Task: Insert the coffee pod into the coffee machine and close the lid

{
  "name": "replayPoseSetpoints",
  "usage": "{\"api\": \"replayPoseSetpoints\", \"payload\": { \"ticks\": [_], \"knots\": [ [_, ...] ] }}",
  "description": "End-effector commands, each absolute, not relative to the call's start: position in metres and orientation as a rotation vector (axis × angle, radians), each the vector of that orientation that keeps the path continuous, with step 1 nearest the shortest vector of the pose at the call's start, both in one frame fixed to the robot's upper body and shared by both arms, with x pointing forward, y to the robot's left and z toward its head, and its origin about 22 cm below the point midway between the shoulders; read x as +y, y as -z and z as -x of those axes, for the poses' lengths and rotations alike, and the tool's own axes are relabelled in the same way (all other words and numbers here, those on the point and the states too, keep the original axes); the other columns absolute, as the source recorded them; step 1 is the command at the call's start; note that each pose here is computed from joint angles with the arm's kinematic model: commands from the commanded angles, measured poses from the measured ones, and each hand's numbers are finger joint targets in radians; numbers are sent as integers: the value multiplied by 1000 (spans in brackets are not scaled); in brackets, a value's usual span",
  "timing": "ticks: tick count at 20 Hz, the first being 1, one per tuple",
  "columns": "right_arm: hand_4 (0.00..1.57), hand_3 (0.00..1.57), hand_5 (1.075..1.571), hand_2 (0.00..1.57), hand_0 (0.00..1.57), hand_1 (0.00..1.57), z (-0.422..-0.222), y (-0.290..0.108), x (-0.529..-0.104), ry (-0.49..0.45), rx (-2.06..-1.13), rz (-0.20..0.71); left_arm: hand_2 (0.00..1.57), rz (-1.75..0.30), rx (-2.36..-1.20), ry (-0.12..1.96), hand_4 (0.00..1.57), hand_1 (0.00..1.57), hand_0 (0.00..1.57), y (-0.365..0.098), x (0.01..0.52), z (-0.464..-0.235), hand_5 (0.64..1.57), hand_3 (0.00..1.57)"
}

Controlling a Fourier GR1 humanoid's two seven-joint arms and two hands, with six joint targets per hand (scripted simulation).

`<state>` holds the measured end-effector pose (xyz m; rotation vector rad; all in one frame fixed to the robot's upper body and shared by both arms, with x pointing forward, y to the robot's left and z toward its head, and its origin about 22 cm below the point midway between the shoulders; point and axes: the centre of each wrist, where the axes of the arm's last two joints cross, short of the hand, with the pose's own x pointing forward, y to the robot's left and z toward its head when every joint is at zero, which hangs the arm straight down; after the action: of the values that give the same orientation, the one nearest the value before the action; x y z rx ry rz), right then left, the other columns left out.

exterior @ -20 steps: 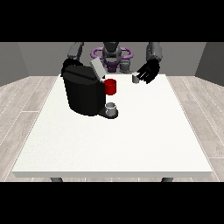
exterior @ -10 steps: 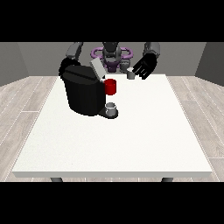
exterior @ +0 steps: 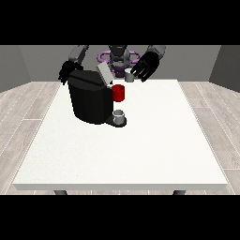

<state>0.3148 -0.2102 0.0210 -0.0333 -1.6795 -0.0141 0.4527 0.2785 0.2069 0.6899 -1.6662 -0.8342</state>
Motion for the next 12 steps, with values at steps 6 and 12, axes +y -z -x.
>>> {"api": "replayPoseSetpoints", "payload": {
  "ticks": [6,12],
  "knots": [
    [520,0,1571,0,0,0,-315,-34,-204,11,-1741,71,1306,-756,-1698,809,501,1281,1281,-232,280,-456,1571,1226],
    [519,0,1571,0,0,0,-320,-36,-200,39,-1759,79,1328,-726,-1712,852,493,1314,1314,-231,269,-459,1571,1230]
  ]
}}
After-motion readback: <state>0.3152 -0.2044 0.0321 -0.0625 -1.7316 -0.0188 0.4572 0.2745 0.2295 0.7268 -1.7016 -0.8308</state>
